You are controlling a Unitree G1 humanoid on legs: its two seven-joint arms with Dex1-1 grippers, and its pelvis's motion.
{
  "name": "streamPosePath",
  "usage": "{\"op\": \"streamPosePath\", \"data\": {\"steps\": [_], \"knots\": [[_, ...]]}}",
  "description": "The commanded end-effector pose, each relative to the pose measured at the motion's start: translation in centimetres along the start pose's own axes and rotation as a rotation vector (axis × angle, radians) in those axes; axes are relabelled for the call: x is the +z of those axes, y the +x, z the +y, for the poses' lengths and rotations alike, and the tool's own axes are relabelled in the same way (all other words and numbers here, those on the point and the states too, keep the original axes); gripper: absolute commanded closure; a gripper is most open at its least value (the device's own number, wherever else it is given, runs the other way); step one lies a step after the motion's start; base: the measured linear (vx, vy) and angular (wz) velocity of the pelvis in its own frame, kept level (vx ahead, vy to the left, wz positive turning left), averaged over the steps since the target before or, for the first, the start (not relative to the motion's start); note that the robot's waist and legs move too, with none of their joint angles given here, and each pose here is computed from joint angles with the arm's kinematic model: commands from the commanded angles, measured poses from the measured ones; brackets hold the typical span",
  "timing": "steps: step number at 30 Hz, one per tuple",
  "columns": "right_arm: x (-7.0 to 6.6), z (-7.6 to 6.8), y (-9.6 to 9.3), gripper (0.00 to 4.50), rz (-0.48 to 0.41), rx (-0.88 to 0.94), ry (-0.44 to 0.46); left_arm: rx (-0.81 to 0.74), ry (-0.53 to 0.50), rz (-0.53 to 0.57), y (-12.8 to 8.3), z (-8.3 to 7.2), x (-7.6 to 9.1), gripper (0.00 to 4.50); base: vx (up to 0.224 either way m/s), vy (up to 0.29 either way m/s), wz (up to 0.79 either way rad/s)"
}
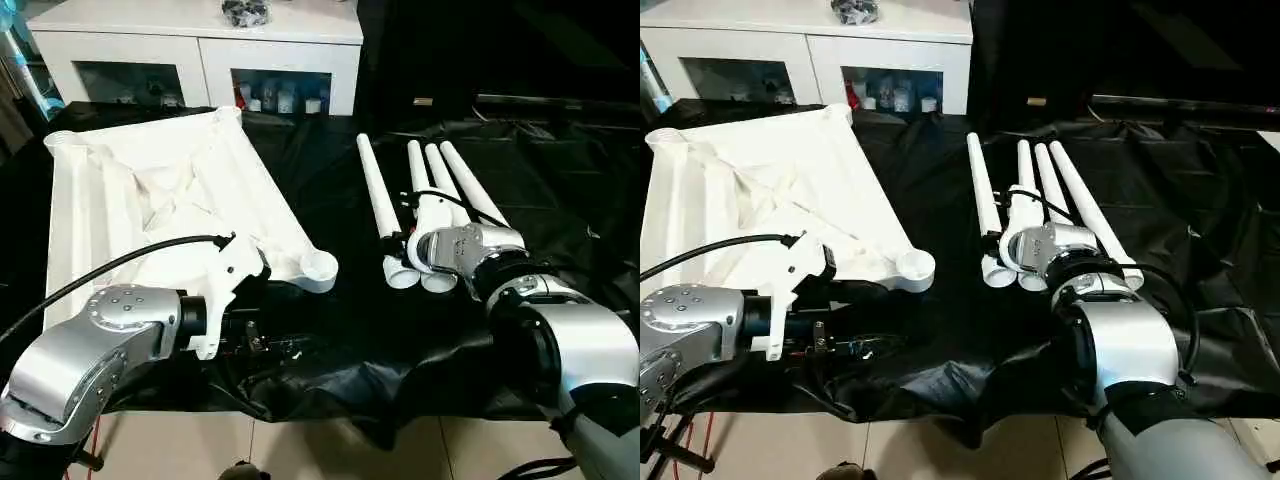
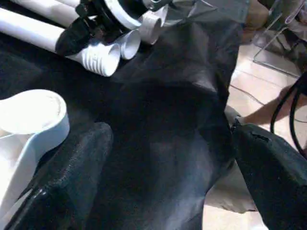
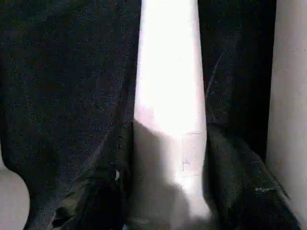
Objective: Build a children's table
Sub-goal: Pick table leg
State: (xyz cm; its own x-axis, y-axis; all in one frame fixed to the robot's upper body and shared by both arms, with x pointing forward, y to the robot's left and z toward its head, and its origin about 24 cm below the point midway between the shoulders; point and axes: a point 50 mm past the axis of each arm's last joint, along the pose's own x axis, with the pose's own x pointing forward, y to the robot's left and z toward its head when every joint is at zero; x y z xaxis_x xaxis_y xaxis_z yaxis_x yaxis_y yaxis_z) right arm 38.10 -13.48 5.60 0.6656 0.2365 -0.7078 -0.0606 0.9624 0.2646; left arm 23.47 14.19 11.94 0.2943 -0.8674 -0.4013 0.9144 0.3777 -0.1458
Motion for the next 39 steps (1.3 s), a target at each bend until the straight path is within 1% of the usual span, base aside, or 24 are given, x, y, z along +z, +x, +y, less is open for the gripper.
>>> {"op": "streamPosePath", "data": {"steps": [1, 3, 4, 5, 7, 9, 12, 14, 16, 17, 18, 19, 20, 21, 22, 23, 24, 25, 28, 29, 32, 34, 35, 39], "knots": [[-1.5, -1.4, 0.2, 2.56, 0.051, -0.024, 0.017, 0.018, 0.005, -0.004, 0.4, 0.3, 0.3, 0.0, 0.0, 0.0, 0.0], [-1.3, -1.3, 0.2, 2.57, 0.039, -0.01, 0.025, 0.026, 0.002, -0.009, 0.6, 0.4, 0.3, 0.0, 0.0, 0.0, 0.0], [-0.6, -0.9, 0.0, 2.57, -0.001, 0.045, 0.045, 0.058, 0.003, -0.034, 0.9, 0.7, 0.4, 0.0, 0.0, 0.0, 0.0], [-0.3, -0.7, 0.0, 2.57, -0.016, 0.066, 0.052, 0.071, 0.003, -0.045, 1.0, 0.8, 0.5, 0.0, 0.0, 0.0, 0.0], [0.7, -0.3, -0.3, 2.58, -0.08, 0.124, 0.071, 0.13, 0.012, -0.086, 1.4, 1.5, 0.9, 0.0, 0.0, 0.0, 0.0], [1.5, -0.1, -0.5, 2.59, -0.138, 0.18, 0.049, 0.219, -0.017, -0.141, 1.9, 2.4, 1.5, 0.0, 0.0, 0.0, 0.0], [2.1, 0.2, -0.8, 2.59, -0.183, 0.256, 0.018, 0.299, -0.051, -0.198, 2.4, 3.4, 2.2, 0.0, 0.0, 0.0, 0.0], [2.5, 0.5, -1.2, 2.59, -0.213, 0.342, 0.021, 0.345, -0.068, -0.24, 2.8, 4.1, 2.8, 0.0, 0.0, 0.0, 0.0], [2.6, 0.6, -1.5, 2.59, -0.241, 0.432, 0.03, 0.388, -0.11, -0.274, 3.3, 4.9, 3.3, 0.0, 0.0, 0.0, 0.0], [2.6, 0.6, -1.5, 2.59, -0.242, 0.438, 0.031, 0.391, -0.113, -0.274, 3.4, 5.0, 3.4, 0.0, 0.0, 0.0, 0.0], [2.6, 0.7, -1.8, 2.59, -0.259, 0.498, 0.024, 0.43, -0.141, -0.267, 3.8, 5.6, 3.7, 0.0, 0.0, 0.0, 0.0], [2.5, 0.7, -2.0, 2.59, -0.271, 0.548, 0.006, 0.45, -0.176, -0.282, 4.0, 6.1, 4.0, 0.0, 0.0, 0.0, 0.0], [2.3, 0.8, -2.5, 2.59, -0.292, 0.619, -0.018, 0.462, -0.225, -0.315, 4.4, 6.5, 4.6, 0.0, 0.0, 0.0, 0.0], [1.9, 1.0, -3.4, 2.59, -0.328, 0.735, -0.062, 0.458, -0.306, -0.369, 5.1, 7.0, 5.4, 0.0, 0.0, 0.0, 0.0], [1.9, 1.0, -3.4, 2.59, -0.328, 0.735, -0.062, 0.458, -0.306, -0.369, 5.1, 7.0, 5.4, 0.0, 0.0, 0.0, 0.0], [1.7, 1.1, -4.0, 2.59, -0.344, 0.79, -0.084, 0.448, -0.344, -0.397, 5.4, 7.2, 5.8, 0.0, 0.0, 0.0, 0.0], [1.4, 1.2, -5.0, 2.59, -0.365, 0.867, -0.098, 0.434, -0.4, -0.438, 5.9, 7.4, 6.4, 0.0, 0.0, 0.0, 0.0], [1.4, 1.2, -5.0, 2.59, -0.365, 0.867, -0.098, 0.434, -0.4, -0.438, 5.9, 7.4, 6.4, 0.0, 0.0, 0.0, 0.0], [0.8, 1.1, -7.5, 2.59, -0.427, 1.026, -0.095, 0.353, -0.509, -0.522, 6.8, 7.4, 7.6, 0.0, 0.0, 0.0, 0.0], [0.6, 1.1, -8.1, 2.6, -0.44, 1.058, -0.094, 0.328, -0.537, -0.54, 7.0, 7.4, 7.9, 0.0, 0.0, 0.0, 0.0], [0.2, 1.0, -9.0, 2.6, -0.456, 1.099, -0.101, 0.304, -0.583, -0.549, 7.4, 7.5, 8.1, 0.0, 0.0, 0.0, 0.0], [-0.1, 1.0, -9.4, 2.6, -0.455, 1.11, -0.113, 0.297, -0.59, -0.548, 7.5, 7.4, 8.2, 0.0, 0.0, 0.0, 0.0], [-0.5, 1.1, -9.9, 2.6, -0.452, 1.123, -0.124, 0.274, -0.598, -0.558, 7.6, 7.3, 8.5, 0.0, 0.0, 0.0, 0.0], [-0.8, 1.2, -10.2, 2.6, -0.444, 1.126, -0.124, 0.237, -0.613, -0.601, 7.4, 7.1, 9.1, 0.0, 0.0, 0.0, 0.0]]}}
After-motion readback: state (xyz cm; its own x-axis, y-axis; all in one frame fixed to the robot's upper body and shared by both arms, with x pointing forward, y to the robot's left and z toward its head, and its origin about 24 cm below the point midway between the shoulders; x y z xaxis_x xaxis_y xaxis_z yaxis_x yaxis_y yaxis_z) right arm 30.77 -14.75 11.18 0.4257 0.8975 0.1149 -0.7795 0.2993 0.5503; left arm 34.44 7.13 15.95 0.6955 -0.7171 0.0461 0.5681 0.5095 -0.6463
